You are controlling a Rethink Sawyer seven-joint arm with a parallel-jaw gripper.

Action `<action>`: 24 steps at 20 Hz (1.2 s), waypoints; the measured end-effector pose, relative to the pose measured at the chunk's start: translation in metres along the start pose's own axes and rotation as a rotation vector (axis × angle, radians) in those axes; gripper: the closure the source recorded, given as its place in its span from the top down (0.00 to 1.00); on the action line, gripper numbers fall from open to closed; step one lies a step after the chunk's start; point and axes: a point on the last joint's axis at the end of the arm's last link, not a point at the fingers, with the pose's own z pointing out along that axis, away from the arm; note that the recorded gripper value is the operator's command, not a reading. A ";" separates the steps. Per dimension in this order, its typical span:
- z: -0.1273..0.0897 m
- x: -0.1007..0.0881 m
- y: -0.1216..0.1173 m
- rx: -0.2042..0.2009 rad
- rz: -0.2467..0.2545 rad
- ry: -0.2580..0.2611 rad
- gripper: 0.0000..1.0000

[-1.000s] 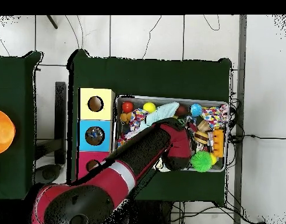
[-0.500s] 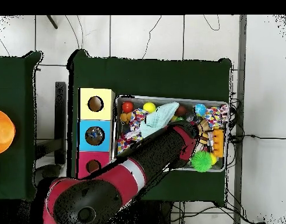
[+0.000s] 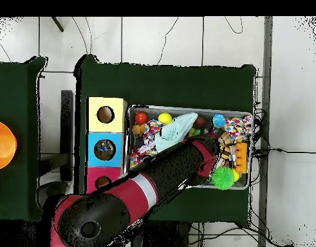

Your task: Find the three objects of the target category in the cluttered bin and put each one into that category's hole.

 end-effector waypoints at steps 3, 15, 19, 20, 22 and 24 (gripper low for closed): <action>0.000 0.001 -0.001 0.002 -0.003 0.002 0.00; -0.006 0.006 -0.001 -0.020 -0.076 0.020 0.00; -0.016 0.011 -0.006 -0.058 -0.196 0.043 0.00; -0.021 0.010 -0.008 -0.068 -0.232 0.047 0.00; -0.027 0.006 -0.012 -0.071 -0.256 0.045 0.00; -0.032 0.001 -0.015 -0.066 -0.254 0.037 0.00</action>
